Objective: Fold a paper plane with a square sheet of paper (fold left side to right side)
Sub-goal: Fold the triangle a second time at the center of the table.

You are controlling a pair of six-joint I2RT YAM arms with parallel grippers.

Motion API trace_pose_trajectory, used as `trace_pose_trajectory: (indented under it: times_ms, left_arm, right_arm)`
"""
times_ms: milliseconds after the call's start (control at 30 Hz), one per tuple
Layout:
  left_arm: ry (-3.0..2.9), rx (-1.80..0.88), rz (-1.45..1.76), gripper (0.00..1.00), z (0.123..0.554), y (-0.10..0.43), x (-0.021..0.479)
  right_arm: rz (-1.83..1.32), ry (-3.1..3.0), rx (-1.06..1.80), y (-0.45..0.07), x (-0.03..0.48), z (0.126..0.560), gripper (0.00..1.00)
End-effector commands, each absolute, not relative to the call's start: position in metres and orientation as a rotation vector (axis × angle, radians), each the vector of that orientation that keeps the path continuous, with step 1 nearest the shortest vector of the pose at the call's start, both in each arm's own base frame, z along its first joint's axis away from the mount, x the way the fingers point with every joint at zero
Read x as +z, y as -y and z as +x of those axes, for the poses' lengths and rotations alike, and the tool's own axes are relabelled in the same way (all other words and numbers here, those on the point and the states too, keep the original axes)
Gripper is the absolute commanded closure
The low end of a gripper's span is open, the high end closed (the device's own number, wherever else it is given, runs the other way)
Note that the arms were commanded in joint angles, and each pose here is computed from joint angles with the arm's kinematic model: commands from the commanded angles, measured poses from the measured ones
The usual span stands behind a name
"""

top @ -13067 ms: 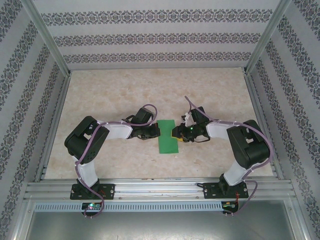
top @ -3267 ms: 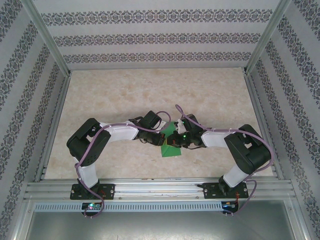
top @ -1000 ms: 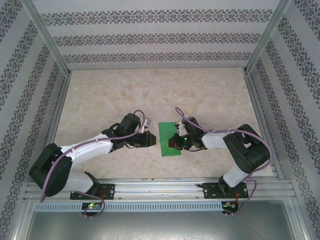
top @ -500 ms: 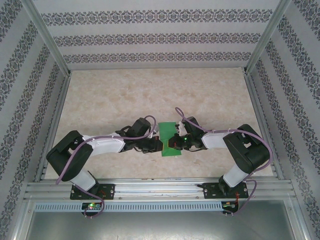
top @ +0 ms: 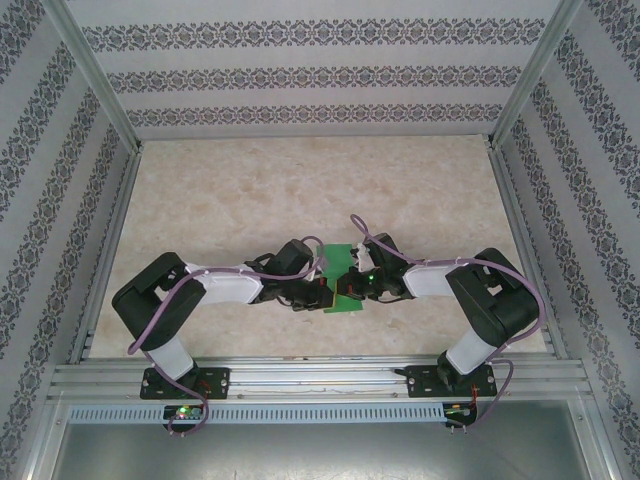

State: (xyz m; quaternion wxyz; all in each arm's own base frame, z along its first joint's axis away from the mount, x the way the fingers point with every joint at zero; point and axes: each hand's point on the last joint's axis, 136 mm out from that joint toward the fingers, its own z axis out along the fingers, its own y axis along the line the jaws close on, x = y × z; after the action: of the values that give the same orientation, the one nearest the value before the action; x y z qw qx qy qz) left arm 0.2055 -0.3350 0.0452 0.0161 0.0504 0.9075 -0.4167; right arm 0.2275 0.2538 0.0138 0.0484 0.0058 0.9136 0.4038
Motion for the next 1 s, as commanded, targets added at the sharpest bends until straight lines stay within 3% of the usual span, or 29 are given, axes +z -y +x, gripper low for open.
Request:
trace_pose_trajectory:
  times_ms: [0,967]
  left_arm:
    - [-2.805,-1.299,0.182,0.98,0.209,0.342,0.049]
    - [-2.896,-1.176,0.124,0.99,0.204,0.327,0.019]
  right_arm:
    - [0.057,-2.961,1.091,-0.235,-0.023,0.198,1.00]
    - [0.052,-2.972,1.083,-0.234,-0.025,0.196,1.00]
